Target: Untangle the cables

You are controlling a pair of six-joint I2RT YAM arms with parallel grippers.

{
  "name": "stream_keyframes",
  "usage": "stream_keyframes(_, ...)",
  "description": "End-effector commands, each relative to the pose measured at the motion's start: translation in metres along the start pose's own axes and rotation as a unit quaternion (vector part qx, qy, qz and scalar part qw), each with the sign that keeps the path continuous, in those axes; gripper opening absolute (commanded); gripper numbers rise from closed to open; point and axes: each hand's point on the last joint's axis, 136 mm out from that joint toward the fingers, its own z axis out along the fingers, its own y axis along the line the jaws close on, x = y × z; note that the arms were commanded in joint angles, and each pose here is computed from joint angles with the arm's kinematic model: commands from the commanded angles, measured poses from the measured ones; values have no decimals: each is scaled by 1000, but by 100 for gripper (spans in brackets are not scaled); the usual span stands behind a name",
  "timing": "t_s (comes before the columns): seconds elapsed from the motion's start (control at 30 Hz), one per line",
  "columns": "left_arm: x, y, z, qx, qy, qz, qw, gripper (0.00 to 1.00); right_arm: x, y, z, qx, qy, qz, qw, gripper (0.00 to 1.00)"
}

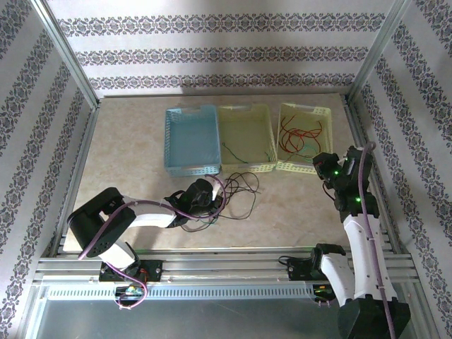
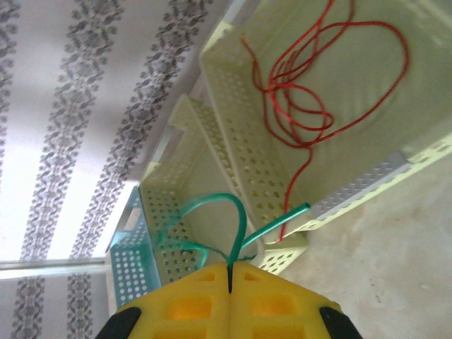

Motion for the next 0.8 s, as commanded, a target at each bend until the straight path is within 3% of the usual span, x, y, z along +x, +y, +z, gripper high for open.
stream_keyframes(0.0,8,13,-5,-28,13,-9,999,0,-8,-17,-7,24,-23,27,999,0)
stream_keyframes(0.17,10,18,-8,-43,18,-1,999,0,-19,-31,-14,51,-40,39,997,0)
stream_keyframes(0.37,-8,-1,-11,0,-3,11,1000,0,-4,-13,0,12,8,21,1000,0)
stream_keyframes(0.57,-39,-17,-18,23,-33,21,999,25,17,24,8,-43,41,-37,998,0)
stream_keyframes(0.77,-76,-19,-41,9,-101,8,995,66,39,76,19,-123,61,-87,987,0)
